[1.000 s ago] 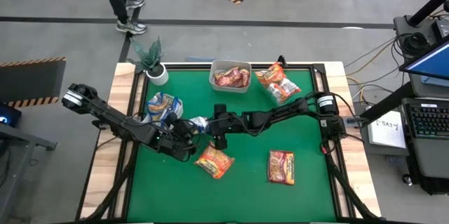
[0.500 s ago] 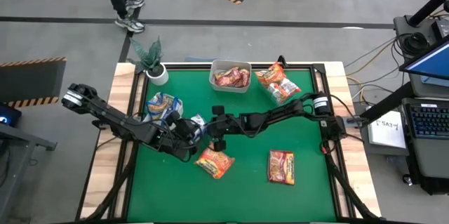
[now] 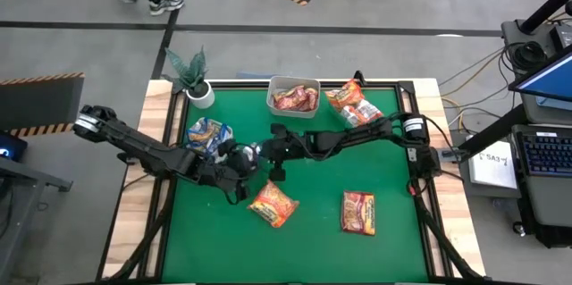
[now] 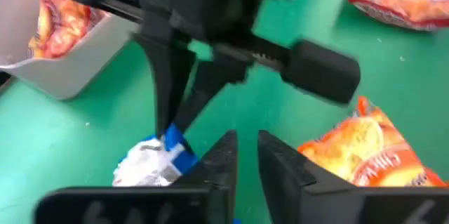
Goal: Sort Maruchan noodles
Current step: Put the blue noodle pack into the white bin
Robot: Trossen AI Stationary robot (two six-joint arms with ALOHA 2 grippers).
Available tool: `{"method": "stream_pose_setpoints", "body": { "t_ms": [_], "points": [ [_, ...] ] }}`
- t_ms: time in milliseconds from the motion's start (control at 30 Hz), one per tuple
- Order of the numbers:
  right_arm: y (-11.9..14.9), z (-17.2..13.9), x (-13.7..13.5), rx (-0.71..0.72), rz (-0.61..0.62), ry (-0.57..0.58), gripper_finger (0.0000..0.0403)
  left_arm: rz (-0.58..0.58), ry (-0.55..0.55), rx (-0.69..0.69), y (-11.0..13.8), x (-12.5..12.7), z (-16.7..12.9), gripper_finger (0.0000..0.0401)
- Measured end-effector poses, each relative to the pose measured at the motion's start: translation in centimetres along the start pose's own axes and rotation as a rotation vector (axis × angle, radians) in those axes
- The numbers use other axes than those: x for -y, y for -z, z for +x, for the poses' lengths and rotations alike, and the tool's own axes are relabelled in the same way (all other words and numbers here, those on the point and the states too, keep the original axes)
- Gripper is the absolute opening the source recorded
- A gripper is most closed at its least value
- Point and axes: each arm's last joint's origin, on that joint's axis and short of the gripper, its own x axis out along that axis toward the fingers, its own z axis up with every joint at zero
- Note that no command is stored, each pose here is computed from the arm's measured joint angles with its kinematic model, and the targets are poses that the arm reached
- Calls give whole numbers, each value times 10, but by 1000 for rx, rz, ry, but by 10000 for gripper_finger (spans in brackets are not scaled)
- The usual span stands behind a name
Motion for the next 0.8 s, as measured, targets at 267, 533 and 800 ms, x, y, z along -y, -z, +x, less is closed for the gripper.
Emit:
{"method": "stream_pose_setpoints", "body": {
  "t_ms": [267,533,800],
  "points": [
    [-17,-1,26,66,135,-50,8,14,-140,-141,20,-21,-15,171],
    [-21,-1,38,85,203,-45,8,-30,-175,-197,32,-15,-11,277],
    [-21,-1,38,86,219,-56,8,-71,-314,-148,44,-10,10,262]
  ]
}}
